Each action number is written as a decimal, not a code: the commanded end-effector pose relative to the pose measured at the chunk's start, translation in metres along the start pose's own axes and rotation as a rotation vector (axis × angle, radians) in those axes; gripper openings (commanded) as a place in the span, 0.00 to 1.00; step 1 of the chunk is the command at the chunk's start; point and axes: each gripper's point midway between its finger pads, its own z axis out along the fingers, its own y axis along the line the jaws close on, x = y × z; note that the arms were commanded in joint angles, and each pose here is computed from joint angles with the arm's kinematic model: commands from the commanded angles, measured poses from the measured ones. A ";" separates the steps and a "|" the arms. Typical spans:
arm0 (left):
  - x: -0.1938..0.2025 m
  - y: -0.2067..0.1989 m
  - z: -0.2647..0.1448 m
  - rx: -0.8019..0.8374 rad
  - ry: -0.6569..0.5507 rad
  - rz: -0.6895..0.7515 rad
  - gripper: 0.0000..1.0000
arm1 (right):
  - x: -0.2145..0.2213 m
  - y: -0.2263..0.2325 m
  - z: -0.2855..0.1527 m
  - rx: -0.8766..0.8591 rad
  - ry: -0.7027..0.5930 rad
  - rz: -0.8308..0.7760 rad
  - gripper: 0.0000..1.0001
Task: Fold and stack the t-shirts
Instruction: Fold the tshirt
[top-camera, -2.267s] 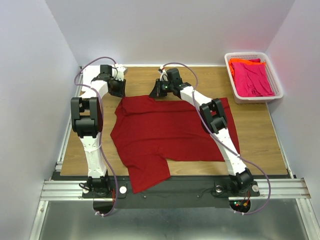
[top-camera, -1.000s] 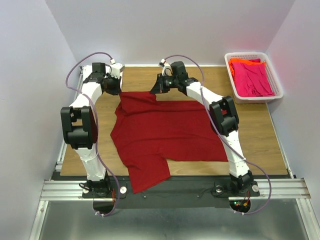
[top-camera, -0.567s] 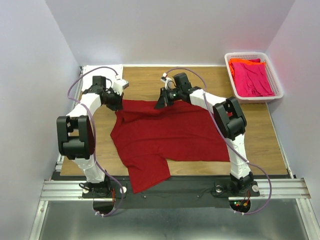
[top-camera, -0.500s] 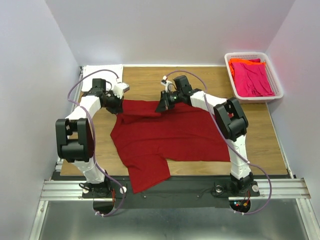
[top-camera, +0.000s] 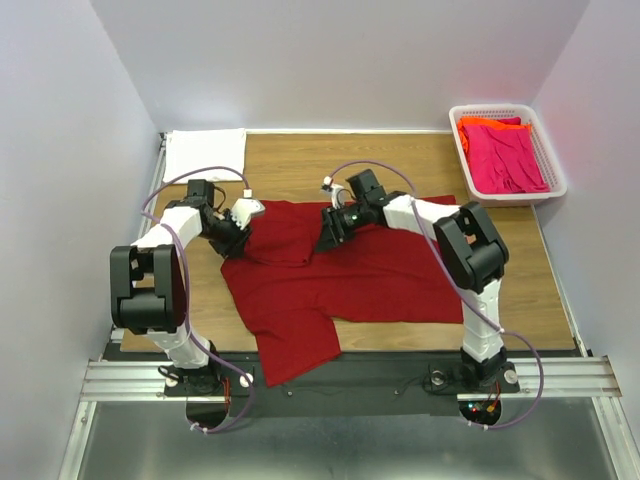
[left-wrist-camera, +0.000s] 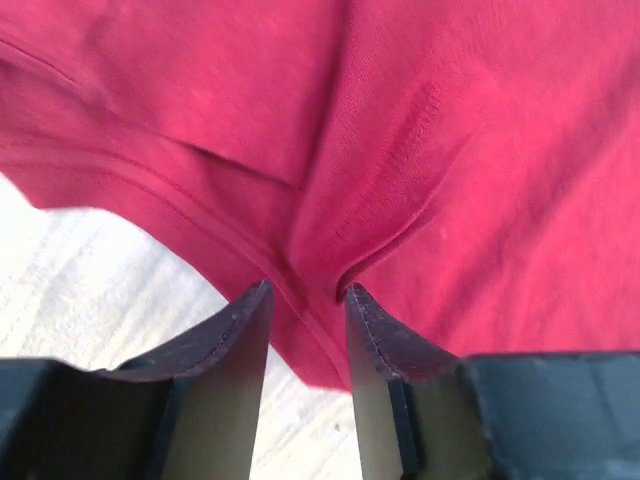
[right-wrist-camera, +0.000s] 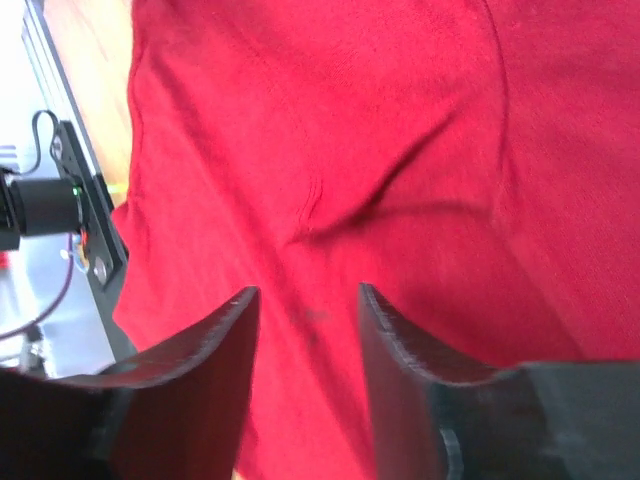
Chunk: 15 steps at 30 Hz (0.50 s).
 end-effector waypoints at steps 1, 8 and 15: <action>-0.005 -0.008 -0.023 0.003 0.004 0.112 0.55 | -0.039 0.006 -0.067 0.094 -0.102 -0.140 0.52; -0.085 -0.011 -0.031 -0.024 -0.140 0.110 0.55 | -0.067 -0.112 -0.199 0.557 -0.170 -0.139 0.49; -0.128 -0.007 0.006 -0.083 -0.147 0.082 0.55 | -0.052 -0.196 -0.293 0.939 -0.087 -0.089 0.47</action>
